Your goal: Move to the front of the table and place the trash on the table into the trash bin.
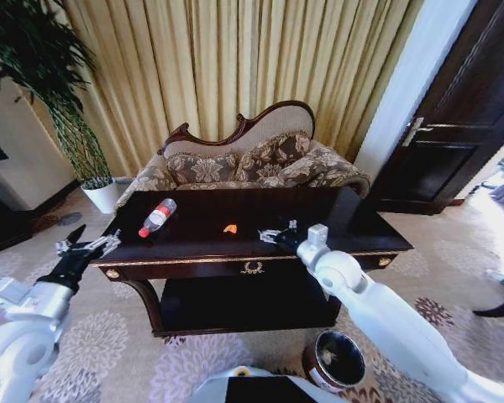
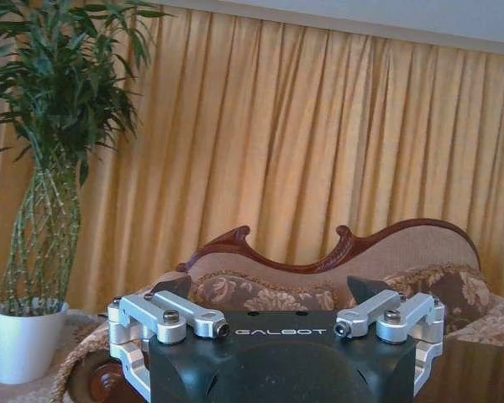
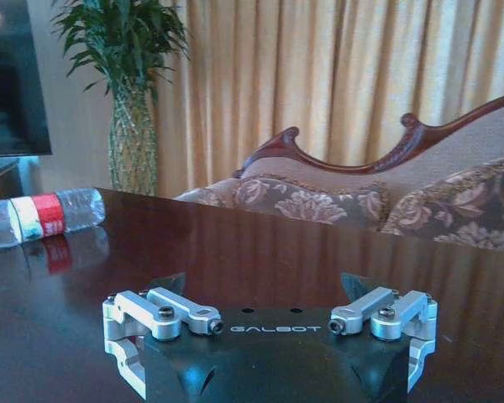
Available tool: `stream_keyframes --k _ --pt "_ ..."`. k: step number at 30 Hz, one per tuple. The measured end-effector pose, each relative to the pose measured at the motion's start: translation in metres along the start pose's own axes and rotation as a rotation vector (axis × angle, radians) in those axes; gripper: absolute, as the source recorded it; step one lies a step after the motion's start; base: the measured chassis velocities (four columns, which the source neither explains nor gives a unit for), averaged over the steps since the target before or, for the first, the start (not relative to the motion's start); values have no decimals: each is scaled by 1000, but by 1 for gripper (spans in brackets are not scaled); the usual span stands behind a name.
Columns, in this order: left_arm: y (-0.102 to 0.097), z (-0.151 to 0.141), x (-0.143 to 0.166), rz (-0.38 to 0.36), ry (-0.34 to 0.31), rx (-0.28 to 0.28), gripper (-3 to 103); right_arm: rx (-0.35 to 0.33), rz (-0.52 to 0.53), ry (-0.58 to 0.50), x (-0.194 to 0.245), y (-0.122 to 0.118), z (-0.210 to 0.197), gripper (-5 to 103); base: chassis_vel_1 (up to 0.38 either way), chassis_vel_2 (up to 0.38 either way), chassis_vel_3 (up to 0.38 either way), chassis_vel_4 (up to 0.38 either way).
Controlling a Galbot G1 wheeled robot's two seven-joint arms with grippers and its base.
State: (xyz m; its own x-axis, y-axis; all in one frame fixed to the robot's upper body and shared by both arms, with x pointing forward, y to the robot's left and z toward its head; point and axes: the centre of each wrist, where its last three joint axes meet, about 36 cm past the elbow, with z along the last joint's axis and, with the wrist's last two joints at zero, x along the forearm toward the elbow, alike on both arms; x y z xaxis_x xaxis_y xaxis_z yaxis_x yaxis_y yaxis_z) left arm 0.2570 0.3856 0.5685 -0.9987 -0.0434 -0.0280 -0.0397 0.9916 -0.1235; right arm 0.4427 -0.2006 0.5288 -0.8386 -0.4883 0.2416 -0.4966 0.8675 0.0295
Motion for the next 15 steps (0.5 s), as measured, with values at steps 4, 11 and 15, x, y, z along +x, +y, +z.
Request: stream_keyframes --k 4,11,15 --pt "1 1 2 -11 1 4 100 -14 3 69 -14 12 -11 100 0 0 0 0" --pt "1 0 3 -17 -4 4 100 -29 34 167 -32 38 -24 100 0 0 0 0" --pt "3 -1 5 -24 -4 2 100 -37 32 191 -41 51 -26 100 0 0 0 0"
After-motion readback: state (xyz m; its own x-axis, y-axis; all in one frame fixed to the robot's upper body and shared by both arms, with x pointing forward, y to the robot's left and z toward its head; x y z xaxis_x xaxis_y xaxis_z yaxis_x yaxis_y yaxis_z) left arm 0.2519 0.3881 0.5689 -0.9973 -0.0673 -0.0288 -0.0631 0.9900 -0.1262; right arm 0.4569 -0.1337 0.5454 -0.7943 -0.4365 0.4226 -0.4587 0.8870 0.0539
